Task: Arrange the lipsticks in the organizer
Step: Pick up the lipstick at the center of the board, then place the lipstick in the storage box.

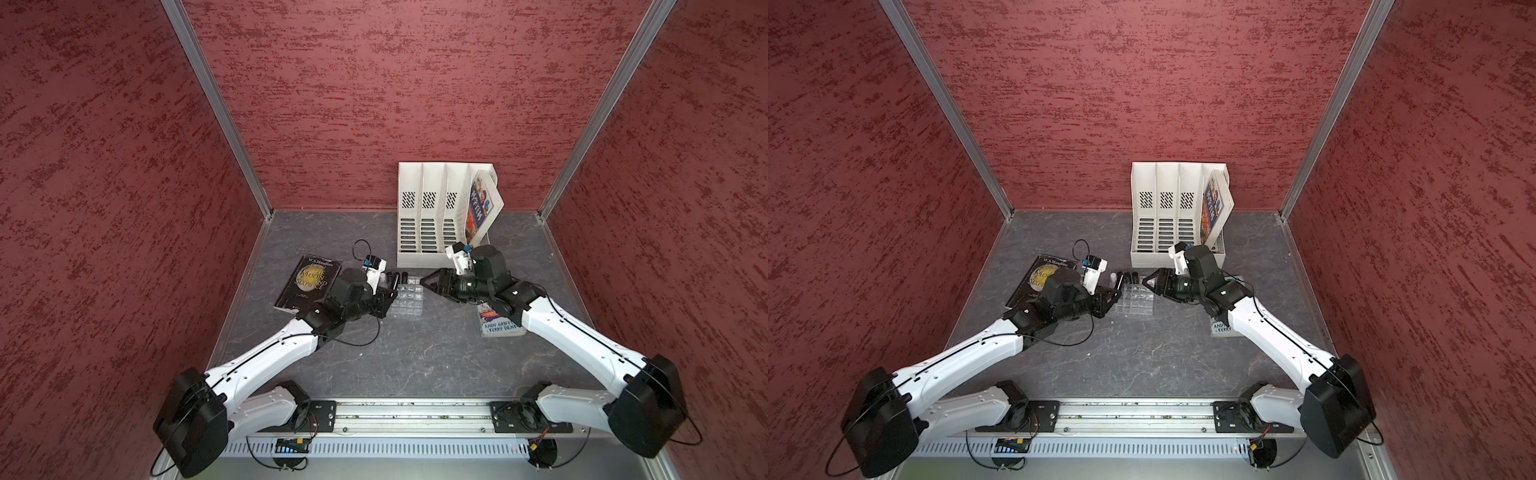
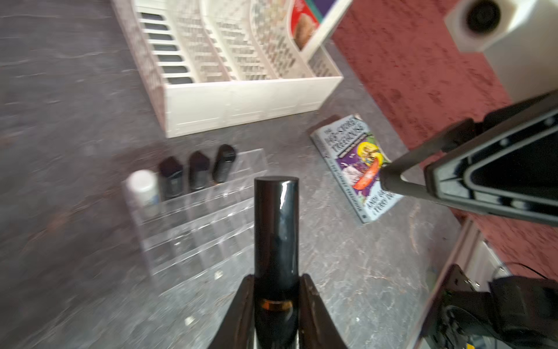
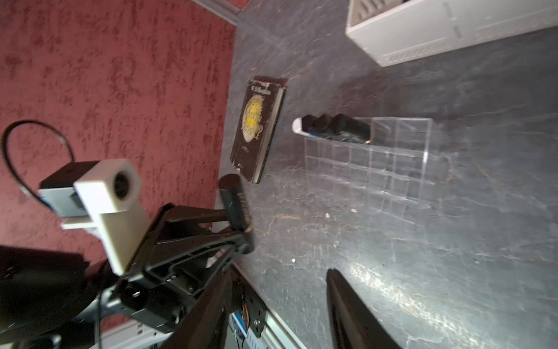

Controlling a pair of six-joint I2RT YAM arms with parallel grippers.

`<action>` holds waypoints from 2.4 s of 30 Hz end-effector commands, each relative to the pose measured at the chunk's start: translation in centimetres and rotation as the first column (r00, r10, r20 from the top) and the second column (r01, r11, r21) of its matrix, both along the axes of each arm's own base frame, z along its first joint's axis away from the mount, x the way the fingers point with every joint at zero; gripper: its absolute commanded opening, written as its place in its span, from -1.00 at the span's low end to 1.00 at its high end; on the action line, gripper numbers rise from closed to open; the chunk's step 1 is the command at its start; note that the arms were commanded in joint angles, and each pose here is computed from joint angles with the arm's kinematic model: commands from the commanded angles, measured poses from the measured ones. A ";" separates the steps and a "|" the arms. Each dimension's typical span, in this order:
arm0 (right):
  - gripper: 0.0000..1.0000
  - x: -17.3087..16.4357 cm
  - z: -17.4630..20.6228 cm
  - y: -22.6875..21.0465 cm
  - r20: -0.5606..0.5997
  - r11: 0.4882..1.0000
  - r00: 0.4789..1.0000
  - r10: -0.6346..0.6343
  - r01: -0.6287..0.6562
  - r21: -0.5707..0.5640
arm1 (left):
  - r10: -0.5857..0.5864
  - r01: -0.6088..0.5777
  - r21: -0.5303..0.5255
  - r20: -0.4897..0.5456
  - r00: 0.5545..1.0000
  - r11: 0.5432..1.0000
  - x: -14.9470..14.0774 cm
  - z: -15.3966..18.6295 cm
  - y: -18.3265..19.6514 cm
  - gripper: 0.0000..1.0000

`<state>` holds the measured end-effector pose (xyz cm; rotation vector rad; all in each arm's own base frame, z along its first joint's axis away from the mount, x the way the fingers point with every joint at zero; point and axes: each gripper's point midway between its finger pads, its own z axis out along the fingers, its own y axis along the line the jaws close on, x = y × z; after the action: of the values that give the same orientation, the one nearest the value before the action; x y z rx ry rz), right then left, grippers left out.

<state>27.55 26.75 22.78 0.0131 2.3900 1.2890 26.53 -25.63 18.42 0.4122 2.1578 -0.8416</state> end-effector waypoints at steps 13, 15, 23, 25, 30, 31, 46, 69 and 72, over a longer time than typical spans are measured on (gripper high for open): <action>-0.02 -2.4 2.1 -0.2 0.000 0.985 0.991 0.130 -0.130 -0.111 | -0.266 0.297 -0.111 0.232 0.936 0.948 -3.0 3.4 -6.7 -0.70; -0.09 -2.4 2.1 -0.2 -0.004 0.985 0.992 0.130 -0.130 -0.113 | -0.268 0.298 -0.109 0.229 0.936 0.948 -3.0 3.3 -6.8 -0.70; -0.20 -2.2 1.2 0.2 -0.034 0.986 0.993 0.117 -0.120 -0.114 | -0.277 0.305 -0.101 0.224 0.934 0.947 -3.0 3.2 -7.3 -0.70; -0.20 -2.0 0.9 0.2 -0.043 0.988 0.994 0.104 -0.108 -0.115 | -0.280 0.309 -0.101 0.225 0.933 0.946 -3.1 3.2 -7.4 -0.70; -0.28 -1.4 0.0 0.5 -0.069 0.990 0.994 0.082 -0.089 -0.105 | -0.281 0.307 -0.094 0.224 0.933 0.947 -3.1 3.1 -7.4 -0.69; -0.32 -1.2 -0.2 0.6 -0.074 0.991 0.994 0.078 -0.085 -0.104 | -0.280 0.307 -0.093 0.224 0.933 0.947 -3.1 3.1 -7.4 -0.68; -0.82 6.5 -2.1 -1.1 0.227 0.926 0.952 -0.205 0.264 -0.269 | 0.161 -0.159 -0.028 0.072 0.984 0.987 1.1 1.2 2.8 0.56; -0.94 12.3 -7.3 3.4 0.505 0.758 0.863 -0.021 0.343 -0.555 | 0.425 -0.426 -0.003 -0.076 0.902 0.905 3.1 -3.0 10.9 0.50; -0.94 12.4 -7.9 3.4 0.504 0.753 0.864 -0.019 0.343 -0.561 | 0.421 -0.422 -0.008 -0.079 0.904 0.906 3.0 -3.1 10.8 0.49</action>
<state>38.95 29.88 14.32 -0.2363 2.2288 0.2942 29.26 -14.58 14.82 -0.1106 2.2134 -0.6158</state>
